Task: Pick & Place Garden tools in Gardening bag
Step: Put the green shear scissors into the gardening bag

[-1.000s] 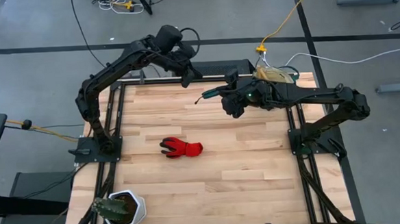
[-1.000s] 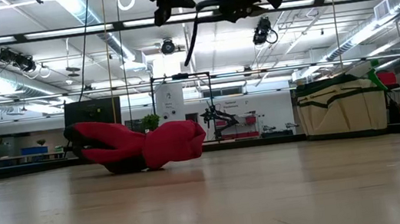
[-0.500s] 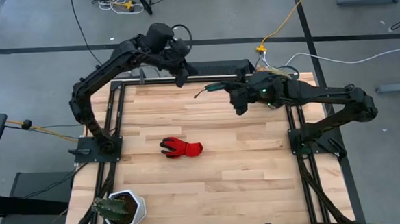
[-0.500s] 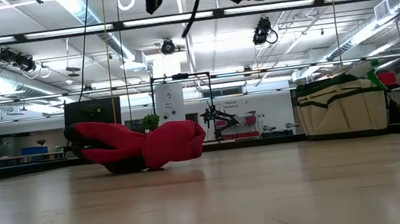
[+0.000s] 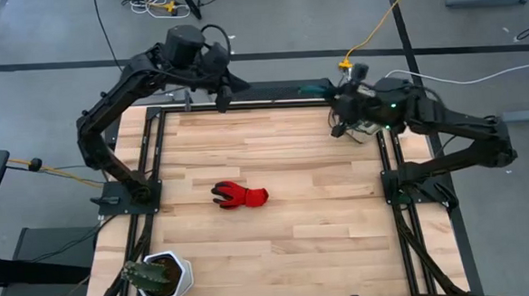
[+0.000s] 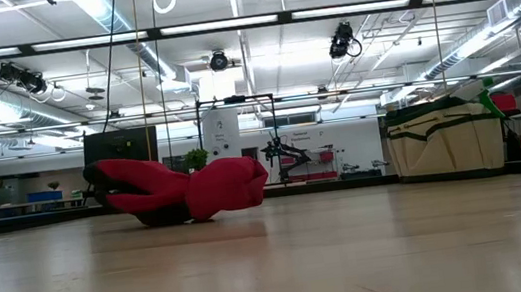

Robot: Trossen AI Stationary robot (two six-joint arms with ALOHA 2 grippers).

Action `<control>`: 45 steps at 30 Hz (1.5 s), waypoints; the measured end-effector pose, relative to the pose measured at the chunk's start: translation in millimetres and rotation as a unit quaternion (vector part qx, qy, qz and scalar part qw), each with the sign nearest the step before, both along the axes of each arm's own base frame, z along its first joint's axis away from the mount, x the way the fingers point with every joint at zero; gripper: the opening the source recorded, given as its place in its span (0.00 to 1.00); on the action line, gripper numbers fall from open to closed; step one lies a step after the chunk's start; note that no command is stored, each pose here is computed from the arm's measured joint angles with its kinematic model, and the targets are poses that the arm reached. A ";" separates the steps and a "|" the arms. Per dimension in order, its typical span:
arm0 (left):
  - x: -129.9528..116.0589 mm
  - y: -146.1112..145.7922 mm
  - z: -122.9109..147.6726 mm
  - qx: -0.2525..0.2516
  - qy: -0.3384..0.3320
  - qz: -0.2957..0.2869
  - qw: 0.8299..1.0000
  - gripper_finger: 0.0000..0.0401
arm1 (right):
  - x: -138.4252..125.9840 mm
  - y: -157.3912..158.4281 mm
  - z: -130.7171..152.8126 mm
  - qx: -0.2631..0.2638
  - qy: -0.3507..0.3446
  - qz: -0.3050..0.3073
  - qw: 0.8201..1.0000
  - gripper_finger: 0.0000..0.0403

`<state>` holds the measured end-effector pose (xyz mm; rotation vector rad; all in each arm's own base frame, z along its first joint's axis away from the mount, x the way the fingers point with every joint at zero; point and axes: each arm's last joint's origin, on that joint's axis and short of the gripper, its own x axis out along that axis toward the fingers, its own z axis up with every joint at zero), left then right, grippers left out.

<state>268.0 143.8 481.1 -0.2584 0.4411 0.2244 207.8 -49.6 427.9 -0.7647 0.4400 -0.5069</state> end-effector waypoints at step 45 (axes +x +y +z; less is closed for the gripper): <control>-4.5 -3.5 4.1 0.003 -0.006 -0.001 1.000 0.00 | -58.0 12.3 24.5 0.174 -0.172 0.040 0.969 0.13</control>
